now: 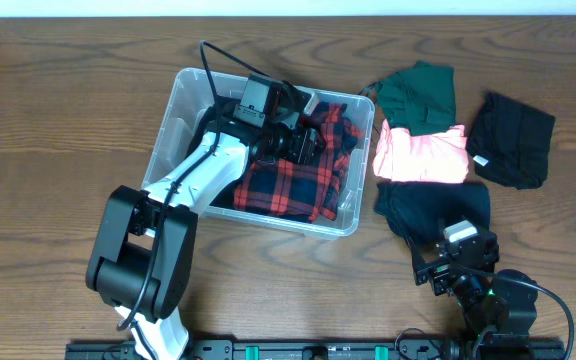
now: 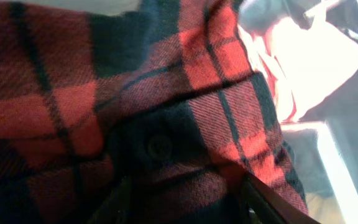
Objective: Pack container
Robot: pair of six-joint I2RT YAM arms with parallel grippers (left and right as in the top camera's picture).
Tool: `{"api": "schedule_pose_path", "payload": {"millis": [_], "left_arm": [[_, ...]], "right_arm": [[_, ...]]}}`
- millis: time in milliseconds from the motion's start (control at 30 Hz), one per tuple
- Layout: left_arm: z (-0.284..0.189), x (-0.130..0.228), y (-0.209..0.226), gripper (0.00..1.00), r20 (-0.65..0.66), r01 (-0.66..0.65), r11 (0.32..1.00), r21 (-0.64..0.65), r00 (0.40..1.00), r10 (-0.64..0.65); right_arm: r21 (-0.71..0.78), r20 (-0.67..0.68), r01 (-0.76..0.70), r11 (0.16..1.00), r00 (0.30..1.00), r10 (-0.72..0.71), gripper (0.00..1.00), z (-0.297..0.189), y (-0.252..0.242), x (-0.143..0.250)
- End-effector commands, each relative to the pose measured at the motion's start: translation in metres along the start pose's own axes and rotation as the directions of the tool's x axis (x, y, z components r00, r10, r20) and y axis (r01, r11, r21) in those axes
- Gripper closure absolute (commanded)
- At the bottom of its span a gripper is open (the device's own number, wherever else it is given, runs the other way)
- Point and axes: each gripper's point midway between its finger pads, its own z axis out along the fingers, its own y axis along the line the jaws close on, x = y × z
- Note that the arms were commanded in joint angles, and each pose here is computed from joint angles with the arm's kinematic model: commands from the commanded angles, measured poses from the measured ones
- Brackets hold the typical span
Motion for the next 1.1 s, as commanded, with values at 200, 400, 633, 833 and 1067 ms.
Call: {"api": "schedule_pose_path", "payload": {"millis": [200,400,633,833,1067], "left_arm": [[0.034,0.058,0.062,0.44,-0.036,0.376,0.872,-0.313,0.913,-0.407],[0.034,0.076,0.082,0.45,0.061,0.536,0.714,-0.450,0.816,-0.574],[0.022,0.057,0.065,0.45,0.049,0.521,0.761,-0.386,0.836,-0.547],[-0.038,0.019,0.022,0.40,0.001,0.297,0.912,-0.284,0.951,-0.309],[-0.082,0.037,-0.006,0.38,-0.194,-0.198,0.952,-0.235,0.969,0.154]], "right_arm": [[0.016,0.000,-0.016,1.000,1.000,0.016,0.01,0.000,-0.003,0.001],[0.016,0.000,-0.016,1.000,1.000,0.016,0.01,0.000,-0.003,0.001],[0.016,0.000,-0.016,1.000,1.000,0.016,0.01,0.000,-0.003,0.001],[0.016,0.000,-0.016,1.000,1.000,0.016,0.01,0.000,-0.003,0.001],[0.016,0.000,-0.016,1.000,1.000,0.016,0.01,0.000,-0.003,0.001]]}}
